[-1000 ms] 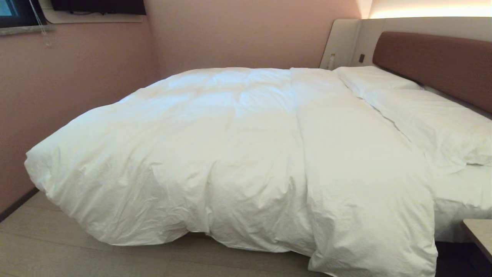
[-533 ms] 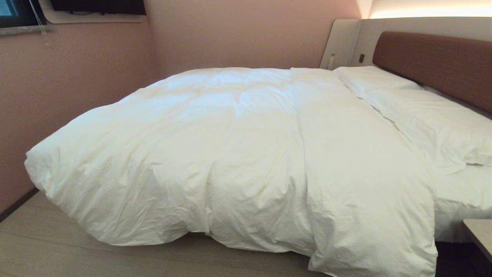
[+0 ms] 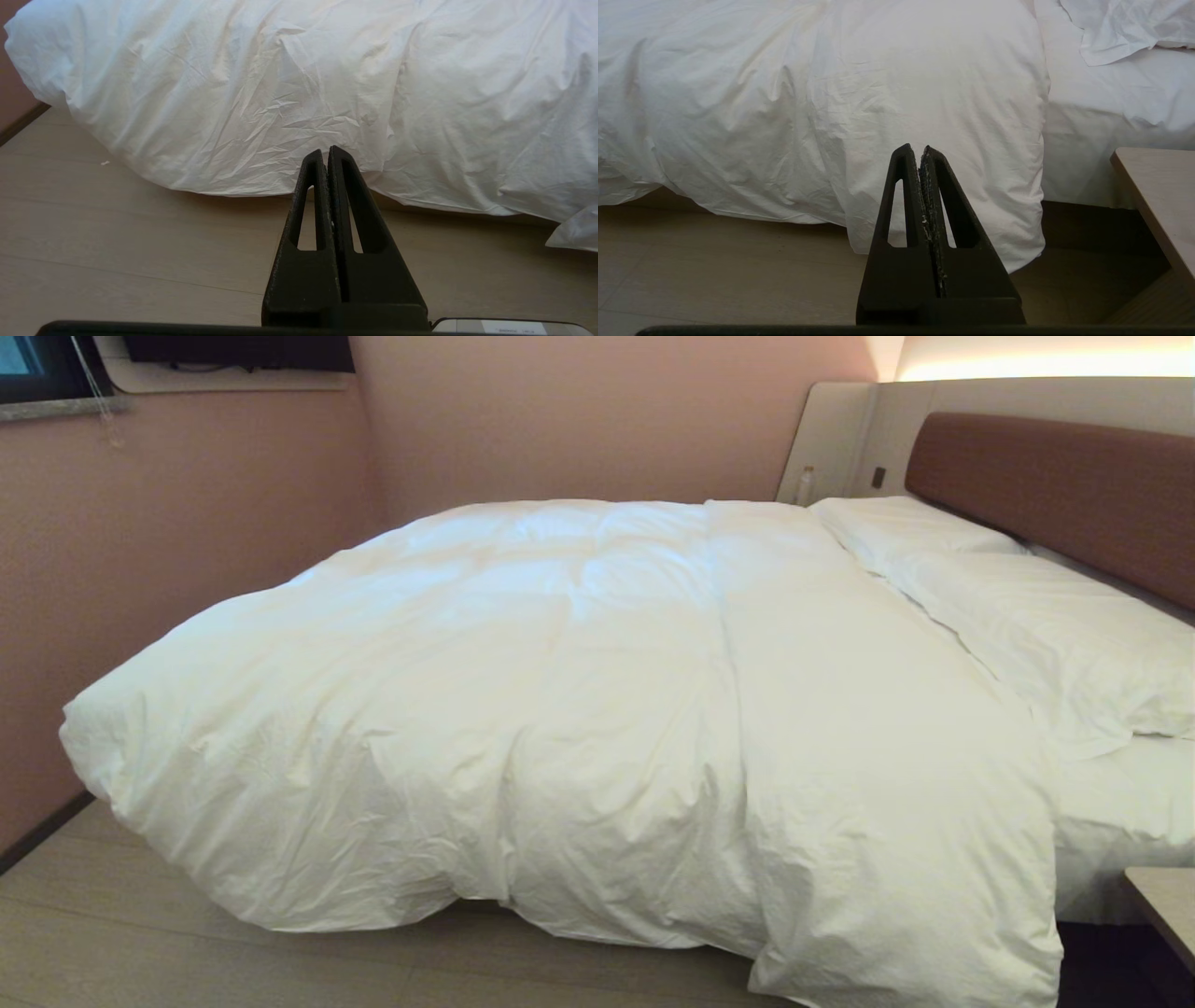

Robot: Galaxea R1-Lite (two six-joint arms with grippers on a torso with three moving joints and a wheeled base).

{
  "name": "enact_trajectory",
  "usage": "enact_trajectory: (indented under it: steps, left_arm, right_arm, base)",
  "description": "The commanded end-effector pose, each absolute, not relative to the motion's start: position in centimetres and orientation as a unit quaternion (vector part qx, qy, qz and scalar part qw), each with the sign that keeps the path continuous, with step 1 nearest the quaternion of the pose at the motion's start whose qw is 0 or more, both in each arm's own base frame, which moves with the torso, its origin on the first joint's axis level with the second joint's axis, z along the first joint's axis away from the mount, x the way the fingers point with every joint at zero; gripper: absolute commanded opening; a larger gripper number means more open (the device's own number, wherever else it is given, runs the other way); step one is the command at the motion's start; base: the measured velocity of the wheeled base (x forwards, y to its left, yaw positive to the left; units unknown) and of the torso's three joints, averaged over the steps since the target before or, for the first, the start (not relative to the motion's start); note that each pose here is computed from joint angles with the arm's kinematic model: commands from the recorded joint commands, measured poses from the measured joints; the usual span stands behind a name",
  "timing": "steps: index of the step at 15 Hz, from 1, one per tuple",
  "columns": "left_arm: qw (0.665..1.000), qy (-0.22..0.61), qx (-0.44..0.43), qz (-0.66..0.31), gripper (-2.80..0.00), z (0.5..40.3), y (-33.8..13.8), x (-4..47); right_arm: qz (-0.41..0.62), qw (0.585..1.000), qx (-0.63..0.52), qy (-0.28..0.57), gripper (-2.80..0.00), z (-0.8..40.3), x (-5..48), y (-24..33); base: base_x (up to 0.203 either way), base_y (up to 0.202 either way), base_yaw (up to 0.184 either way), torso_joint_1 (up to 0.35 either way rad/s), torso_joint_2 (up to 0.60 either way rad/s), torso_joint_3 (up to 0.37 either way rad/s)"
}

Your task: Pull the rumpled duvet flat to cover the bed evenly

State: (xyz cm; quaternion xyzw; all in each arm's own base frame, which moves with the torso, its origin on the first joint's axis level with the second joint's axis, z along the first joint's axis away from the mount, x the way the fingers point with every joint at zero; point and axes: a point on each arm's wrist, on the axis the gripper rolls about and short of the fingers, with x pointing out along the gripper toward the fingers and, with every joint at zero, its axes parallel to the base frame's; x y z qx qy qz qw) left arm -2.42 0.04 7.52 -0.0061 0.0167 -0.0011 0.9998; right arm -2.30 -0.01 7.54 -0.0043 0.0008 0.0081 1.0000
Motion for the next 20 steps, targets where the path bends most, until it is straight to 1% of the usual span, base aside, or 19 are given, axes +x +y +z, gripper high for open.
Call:
enact_trajectory:
  steps: [1,20]
  left_arm:
    - [1.0,0.018,-0.003,-0.002,-2.8,7.48,0.03,-2.42]
    - [1.0,0.017,-0.006,-0.001,-2.8,7.52,0.04,-2.43]
  right_arm:
    - [0.008,1.0,-0.005,0.002,-2.8,7.54,-2.29,-0.01]
    - [0.008,1.0,-0.005,0.001,-2.8,7.54,-2.29,-0.01]
  base:
    - [0.0,0.0,0.0,0.0,0.0,0.0]
    - [0.0,0.0,0.0,0.0,0.0,0.0]
